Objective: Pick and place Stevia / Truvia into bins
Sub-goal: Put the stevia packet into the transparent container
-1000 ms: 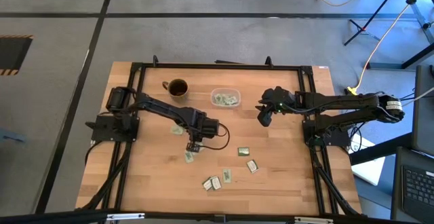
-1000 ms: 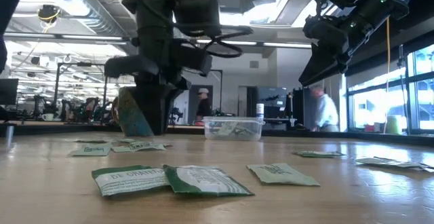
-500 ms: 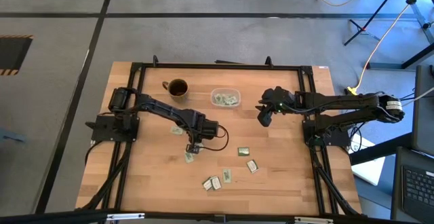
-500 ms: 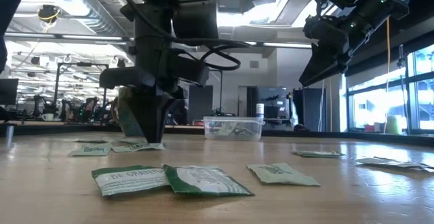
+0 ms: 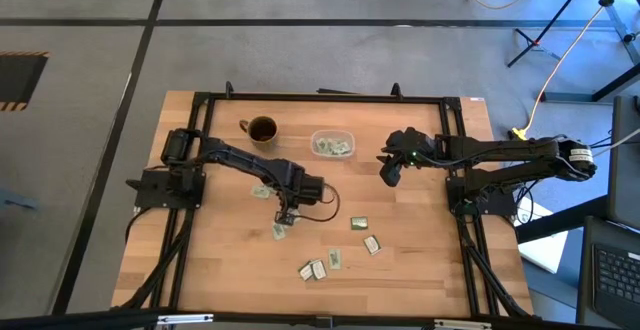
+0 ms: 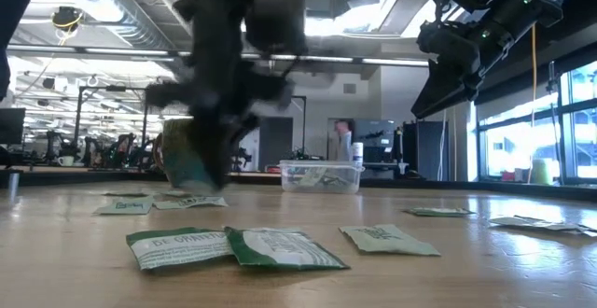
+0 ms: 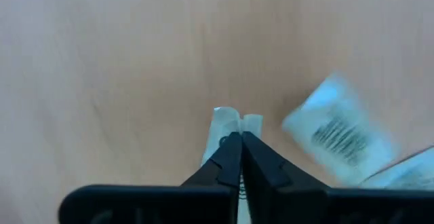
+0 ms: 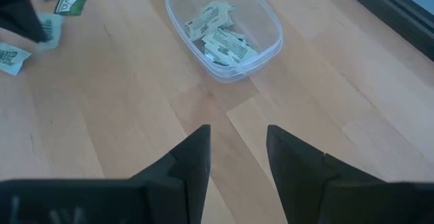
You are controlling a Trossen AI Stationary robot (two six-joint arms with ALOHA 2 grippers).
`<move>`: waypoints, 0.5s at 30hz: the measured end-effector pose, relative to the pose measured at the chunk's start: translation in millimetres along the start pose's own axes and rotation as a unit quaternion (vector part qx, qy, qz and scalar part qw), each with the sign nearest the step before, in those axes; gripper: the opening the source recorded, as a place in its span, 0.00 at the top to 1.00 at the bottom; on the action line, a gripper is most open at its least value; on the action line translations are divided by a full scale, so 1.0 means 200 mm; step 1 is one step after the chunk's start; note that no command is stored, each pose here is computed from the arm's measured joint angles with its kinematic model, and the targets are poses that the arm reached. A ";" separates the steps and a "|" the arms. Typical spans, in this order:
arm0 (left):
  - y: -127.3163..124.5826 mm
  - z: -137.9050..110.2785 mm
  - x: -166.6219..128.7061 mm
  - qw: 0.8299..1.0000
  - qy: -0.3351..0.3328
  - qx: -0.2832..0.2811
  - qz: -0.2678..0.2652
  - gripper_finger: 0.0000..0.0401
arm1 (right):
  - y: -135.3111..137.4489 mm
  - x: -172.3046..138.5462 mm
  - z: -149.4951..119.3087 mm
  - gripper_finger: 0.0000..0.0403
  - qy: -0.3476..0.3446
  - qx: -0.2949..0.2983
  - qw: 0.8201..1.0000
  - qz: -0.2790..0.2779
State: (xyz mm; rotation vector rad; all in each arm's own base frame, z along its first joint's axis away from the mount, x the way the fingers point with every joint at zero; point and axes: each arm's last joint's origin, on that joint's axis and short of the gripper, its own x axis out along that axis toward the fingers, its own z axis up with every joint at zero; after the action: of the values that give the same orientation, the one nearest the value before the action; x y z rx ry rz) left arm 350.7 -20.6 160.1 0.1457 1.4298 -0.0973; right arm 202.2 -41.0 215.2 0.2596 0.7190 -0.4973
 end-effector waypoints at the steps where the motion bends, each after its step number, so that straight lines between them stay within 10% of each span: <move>1: 0.02 0.02 -0.04 1.000 -0.020 0.001 0.004 1.00 | 0.00 0.00 0.00 0.64 0.000 -0.001 1.000 0.000; 15: 0.52 0.18 -0.21 0.947 -0.238 -0.122 0.178 0.99 | 0.00 0.00 0.00 0.64 0.000 -0.005 1.000 0.000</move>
State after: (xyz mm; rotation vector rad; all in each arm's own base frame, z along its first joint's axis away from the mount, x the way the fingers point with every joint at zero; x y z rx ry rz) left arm 395.8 75.3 211.5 0.1608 0.9047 0.3233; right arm 202.2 -41.1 215.2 0.2495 0.7210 -0.4936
